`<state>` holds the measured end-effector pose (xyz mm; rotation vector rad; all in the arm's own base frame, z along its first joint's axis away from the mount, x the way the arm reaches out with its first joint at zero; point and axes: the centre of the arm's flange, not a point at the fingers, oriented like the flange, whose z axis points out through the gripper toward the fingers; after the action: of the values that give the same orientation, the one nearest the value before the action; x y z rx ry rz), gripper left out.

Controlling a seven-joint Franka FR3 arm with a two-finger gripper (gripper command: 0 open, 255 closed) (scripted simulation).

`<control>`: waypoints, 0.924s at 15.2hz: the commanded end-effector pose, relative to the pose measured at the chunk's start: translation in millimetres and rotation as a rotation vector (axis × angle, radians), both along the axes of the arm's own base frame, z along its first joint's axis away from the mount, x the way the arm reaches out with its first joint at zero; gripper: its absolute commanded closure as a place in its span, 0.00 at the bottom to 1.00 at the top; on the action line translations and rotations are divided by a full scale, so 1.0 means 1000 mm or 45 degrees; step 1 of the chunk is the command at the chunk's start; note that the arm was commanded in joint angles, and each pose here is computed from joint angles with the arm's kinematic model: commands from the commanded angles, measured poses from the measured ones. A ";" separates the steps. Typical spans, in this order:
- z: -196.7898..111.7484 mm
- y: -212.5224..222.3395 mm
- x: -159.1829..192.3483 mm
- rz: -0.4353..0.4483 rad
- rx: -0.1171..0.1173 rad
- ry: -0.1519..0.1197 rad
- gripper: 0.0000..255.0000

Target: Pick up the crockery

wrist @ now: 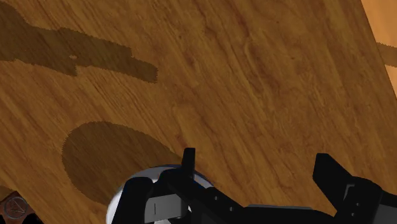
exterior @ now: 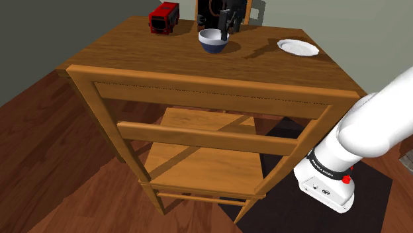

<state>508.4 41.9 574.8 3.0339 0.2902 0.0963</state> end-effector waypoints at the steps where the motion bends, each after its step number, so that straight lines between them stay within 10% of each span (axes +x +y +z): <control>1: -0.004 0.001 0.025 0.004 -0.001 0.005 0.00; 9: -0.013 0.012 0.131 0.022 -0.008 0.023 0.00; 14: -0.040 0.012 0.131 0.022 -0.008 0.023 0.00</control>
<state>639.5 52.8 539.8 3.0283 0.3169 0.0680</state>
